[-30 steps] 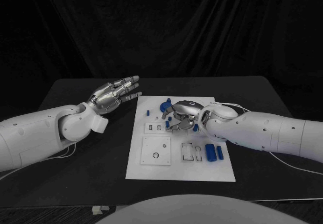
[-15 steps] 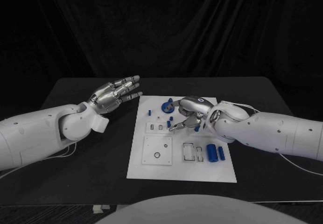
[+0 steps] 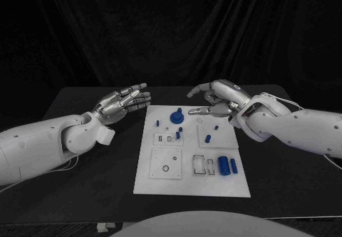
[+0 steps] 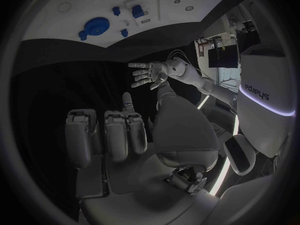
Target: Assemble the parts on the task board
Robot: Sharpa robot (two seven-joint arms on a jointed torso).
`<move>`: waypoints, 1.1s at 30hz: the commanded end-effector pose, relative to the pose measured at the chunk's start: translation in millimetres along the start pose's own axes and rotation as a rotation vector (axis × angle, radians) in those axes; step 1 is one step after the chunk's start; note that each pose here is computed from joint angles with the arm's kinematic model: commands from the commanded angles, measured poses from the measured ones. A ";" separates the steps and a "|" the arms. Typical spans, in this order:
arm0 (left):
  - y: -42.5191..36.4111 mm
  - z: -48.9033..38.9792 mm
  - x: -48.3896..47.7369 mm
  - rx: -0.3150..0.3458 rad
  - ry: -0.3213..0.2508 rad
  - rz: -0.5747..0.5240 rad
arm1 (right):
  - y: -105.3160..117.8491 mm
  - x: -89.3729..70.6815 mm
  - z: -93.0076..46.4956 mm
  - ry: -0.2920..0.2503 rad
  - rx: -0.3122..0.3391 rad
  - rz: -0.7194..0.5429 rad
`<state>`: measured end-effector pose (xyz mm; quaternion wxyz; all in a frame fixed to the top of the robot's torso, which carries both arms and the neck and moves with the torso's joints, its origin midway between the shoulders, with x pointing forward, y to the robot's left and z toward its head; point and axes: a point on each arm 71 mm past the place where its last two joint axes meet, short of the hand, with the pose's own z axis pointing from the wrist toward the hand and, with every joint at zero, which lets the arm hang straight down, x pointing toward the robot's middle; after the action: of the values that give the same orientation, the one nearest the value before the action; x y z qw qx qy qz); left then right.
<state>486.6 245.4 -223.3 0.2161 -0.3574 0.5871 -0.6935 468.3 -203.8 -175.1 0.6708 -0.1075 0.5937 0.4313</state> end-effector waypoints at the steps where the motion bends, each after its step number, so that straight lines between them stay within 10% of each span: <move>1: -14.4 7.4 1.6 0.024 0.018 0.202 | -6.0 -12.8 -6.0 -0.081 0.043 0.073; 17: -82.5 59.5 17.4 -0.236 0.157 1.001 | -32.9 -22.4 -26.1 -0.040 0.192 0.137; 33: -48.7 116.3 69.4 -0.868 0.336 1.394 | -38.4 -21.6 -36.7 -0.008 0.247 0.153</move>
<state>532.0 117.2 -146.2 0.3689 0.1366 0.8811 -0.2625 471.3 -260.1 -177.3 0.6545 0.0114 0.6339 0.4118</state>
